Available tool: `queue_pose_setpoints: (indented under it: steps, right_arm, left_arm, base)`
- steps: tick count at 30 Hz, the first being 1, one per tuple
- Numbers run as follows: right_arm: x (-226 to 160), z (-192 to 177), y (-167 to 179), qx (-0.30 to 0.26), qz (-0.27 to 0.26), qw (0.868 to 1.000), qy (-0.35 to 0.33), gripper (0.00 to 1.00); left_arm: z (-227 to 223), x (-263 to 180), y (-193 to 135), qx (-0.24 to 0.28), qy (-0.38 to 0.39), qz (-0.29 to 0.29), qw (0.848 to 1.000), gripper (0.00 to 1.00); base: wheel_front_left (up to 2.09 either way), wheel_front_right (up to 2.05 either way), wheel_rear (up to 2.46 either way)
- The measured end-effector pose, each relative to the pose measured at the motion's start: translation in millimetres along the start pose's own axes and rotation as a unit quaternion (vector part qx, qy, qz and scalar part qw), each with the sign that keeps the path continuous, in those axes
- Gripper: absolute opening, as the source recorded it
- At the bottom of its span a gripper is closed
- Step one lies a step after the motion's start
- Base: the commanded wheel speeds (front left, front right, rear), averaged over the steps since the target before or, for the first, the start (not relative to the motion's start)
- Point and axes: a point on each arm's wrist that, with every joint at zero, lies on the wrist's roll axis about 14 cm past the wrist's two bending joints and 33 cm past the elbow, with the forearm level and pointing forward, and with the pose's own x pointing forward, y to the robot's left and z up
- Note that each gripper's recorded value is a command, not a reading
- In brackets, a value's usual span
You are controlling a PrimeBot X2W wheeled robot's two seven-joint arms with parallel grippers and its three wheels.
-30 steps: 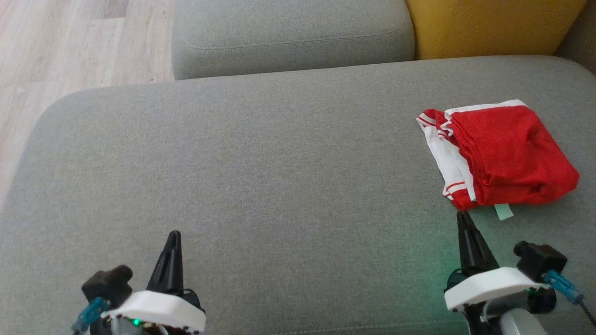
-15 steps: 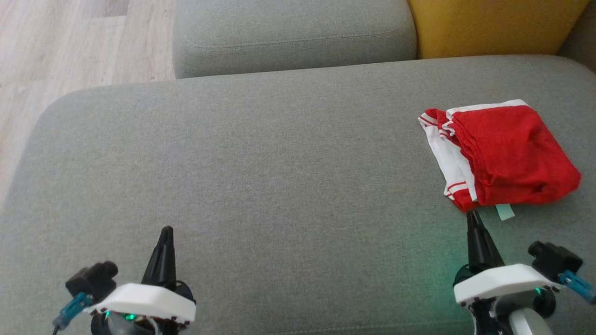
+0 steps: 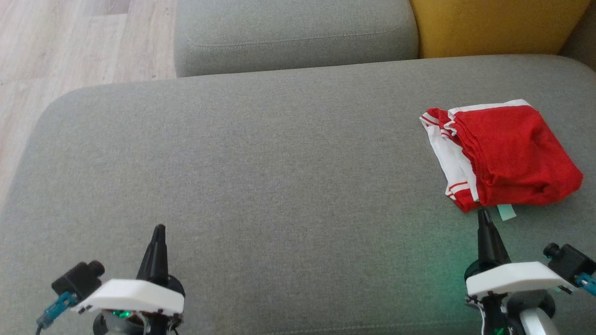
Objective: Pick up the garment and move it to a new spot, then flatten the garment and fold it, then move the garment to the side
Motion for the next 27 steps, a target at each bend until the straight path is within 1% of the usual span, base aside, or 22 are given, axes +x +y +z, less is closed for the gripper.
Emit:
queue_pose_setpoints:
  steps: [18,27]
  right_arm:
    - [1.9,6.4,-5.0,0.095,-0.011,0.995,-0.005,0.00]
    - [2.8,9.4,-7.2,0.146,-0.015,0.989,-0.009,0.00]
  left_arm:
    - [6.1,5.3,6.1,-0.093,0.002,0.010,0.996,0.00]
    - [7.3,5.5,11.5,-0.143,0.004,0.018,0.989,0.00]
  base:
    - [0.00,0.00,0.00]
    - [0.00,0.00,0.00]
